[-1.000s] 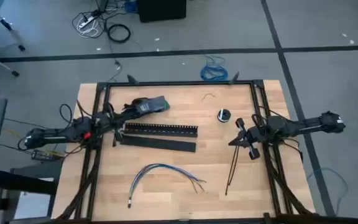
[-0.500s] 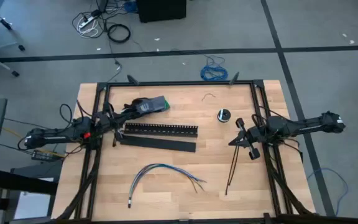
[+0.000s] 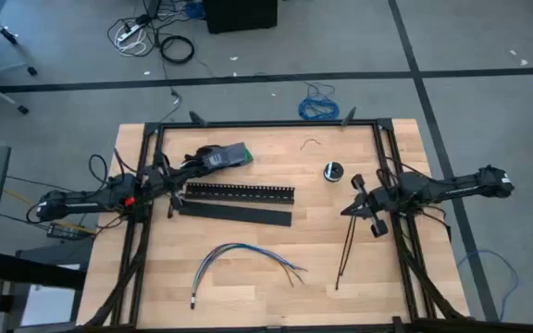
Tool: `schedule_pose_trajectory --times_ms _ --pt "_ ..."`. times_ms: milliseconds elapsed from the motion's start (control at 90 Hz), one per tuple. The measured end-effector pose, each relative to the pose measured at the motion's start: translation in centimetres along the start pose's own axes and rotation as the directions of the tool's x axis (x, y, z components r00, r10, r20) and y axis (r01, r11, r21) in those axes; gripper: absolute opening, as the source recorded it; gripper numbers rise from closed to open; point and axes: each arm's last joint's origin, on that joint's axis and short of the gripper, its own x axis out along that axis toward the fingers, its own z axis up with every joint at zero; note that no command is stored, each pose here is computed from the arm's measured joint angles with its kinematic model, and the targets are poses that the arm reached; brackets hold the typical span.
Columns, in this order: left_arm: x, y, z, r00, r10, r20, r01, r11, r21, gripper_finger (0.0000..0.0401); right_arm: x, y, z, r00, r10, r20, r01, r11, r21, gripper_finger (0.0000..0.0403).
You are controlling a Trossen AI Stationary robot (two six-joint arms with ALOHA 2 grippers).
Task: Ziptie cables
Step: Prepare the left black zip tie
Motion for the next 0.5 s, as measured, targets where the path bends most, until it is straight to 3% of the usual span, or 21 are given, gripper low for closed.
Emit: schedule_pose_trajectory --times_ms 156,367,500 --pt "0.0 0.0 0.1 1.000 0.003 0.013 -0.003 1.000 -0.004 0.0000 0.0 -0.1 0.7 0.997 -0.021 0.071 0.021 1.000 -0.011 0.0007" --pt "-0.1 0.3 1.4 0.990 0.029 0.139 -0.022 0.998 -0.052 0.0000 -0.1 -0.7 0.9 0.972 -0.217 0.089 0.215 0.976 0.029 0.0007" --pt "-0.2 0.5 2.3 0.985 0.037 0.170 -0.026 0.998 -0.065 0.0000 -0.2 -0.9 1.0 0.955 -0.281 0.098 0.275 0.959 0.072 0.0007"
